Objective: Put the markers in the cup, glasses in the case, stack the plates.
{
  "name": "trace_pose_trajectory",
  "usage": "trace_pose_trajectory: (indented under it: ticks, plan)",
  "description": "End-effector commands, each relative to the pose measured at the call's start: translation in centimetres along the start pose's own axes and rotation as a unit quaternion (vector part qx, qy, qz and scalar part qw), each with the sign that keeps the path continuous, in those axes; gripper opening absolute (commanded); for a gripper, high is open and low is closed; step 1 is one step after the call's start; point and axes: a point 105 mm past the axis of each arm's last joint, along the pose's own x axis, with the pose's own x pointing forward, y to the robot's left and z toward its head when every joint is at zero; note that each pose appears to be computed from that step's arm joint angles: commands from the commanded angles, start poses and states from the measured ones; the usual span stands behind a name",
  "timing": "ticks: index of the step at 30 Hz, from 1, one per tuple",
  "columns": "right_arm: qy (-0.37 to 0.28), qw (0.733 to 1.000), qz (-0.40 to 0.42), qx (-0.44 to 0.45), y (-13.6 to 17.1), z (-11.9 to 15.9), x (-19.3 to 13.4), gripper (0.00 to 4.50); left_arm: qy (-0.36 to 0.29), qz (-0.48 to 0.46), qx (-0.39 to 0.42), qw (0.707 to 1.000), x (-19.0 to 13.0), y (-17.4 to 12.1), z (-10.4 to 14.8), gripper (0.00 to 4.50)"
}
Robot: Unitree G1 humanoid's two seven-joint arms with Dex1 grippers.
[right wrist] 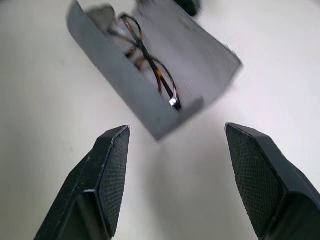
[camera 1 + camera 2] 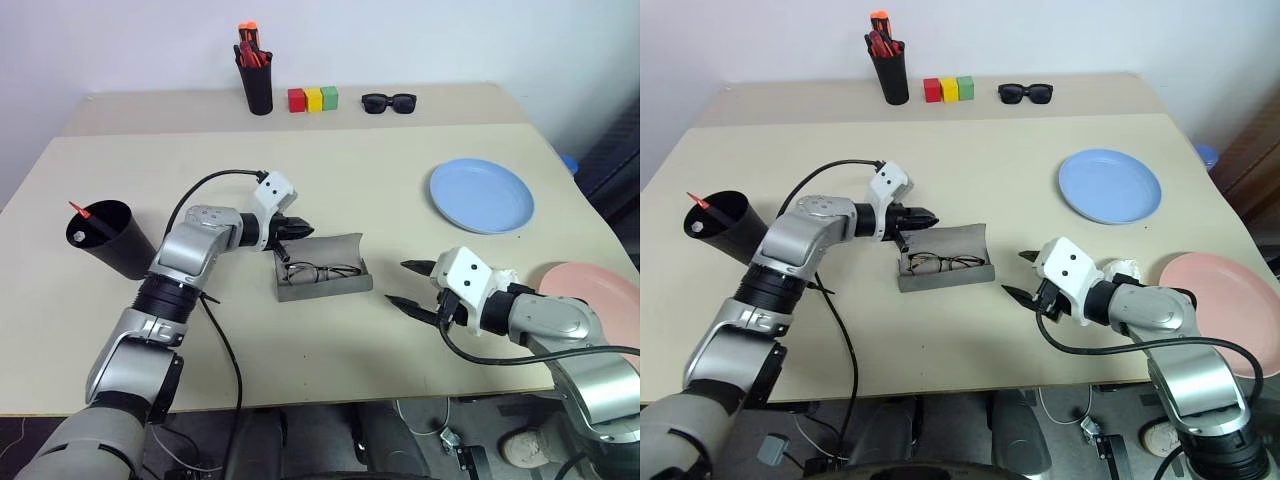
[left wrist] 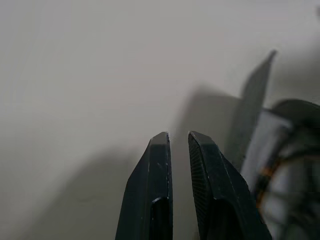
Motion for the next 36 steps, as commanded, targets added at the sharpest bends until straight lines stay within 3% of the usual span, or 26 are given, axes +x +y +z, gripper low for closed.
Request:
trace_pose_trajectory:
  ticks: [1, 5, 12, 17, 21, 29, 33, 36]
  plan:
    - [-0.018, 0.999, -0.026, -0.027, -1.1, 1.2, -0.5, 3.07, -0.013, -0.054, 0.03, 0.998, -0.7, -2.0, 0.5, 0.57]
    - [-0.021, 0.998, -0.038, -0.034, -2.2, 1.3, -0.1, 3.07, -0.015, -0.113, 0.062, 0.992, -1.8, -4.8, -0.3, 0.57]
    - [0.012, 0.994, -0.104, -0.016, -6.6, 0.2, 0.6, 3.07, 0.013, -0.121, 0.082, 0.989, -2.3, -6.2, -2.2, 0.57]
    - [0.053, 0.986, -0.159, -0.023, -10.1, -0.8, 0.4, 3.07, -0.066, -0.073, 0.139, 0.985, -2.6, -5.1, 0.2, 0.57]
    - [0.146, 0.961, -0.222, -0.079, -13.8, -3.9, 0.5, 3.07, -0.136, 0.032, 0.159, 0.977, -3.5, -2.9, 2.1, 0.57]
    - [0.208, 0.941, -0.255, -0.085, -17.4, -7.2, 1.3, 3.07, -0.167, 0.049, 0.131, 0.976, -4.9, -4.1, 1.8, 0.57]
    - [0.207, 0.941, -0.251, -0.096, -17.9, -7.1, 1.4, 1.84, -0.175, 0.058, 0.115, 0.976, -5.2, -4.3, 1.6, 0.49]
    - [0.196, 0.945, -0.241, -0.104, -17.6, -6.6, 1.5, 0.24, -0.178, 0.062, 0.108, 0.976, -5.2, -4.3, 1.5, 0.49]
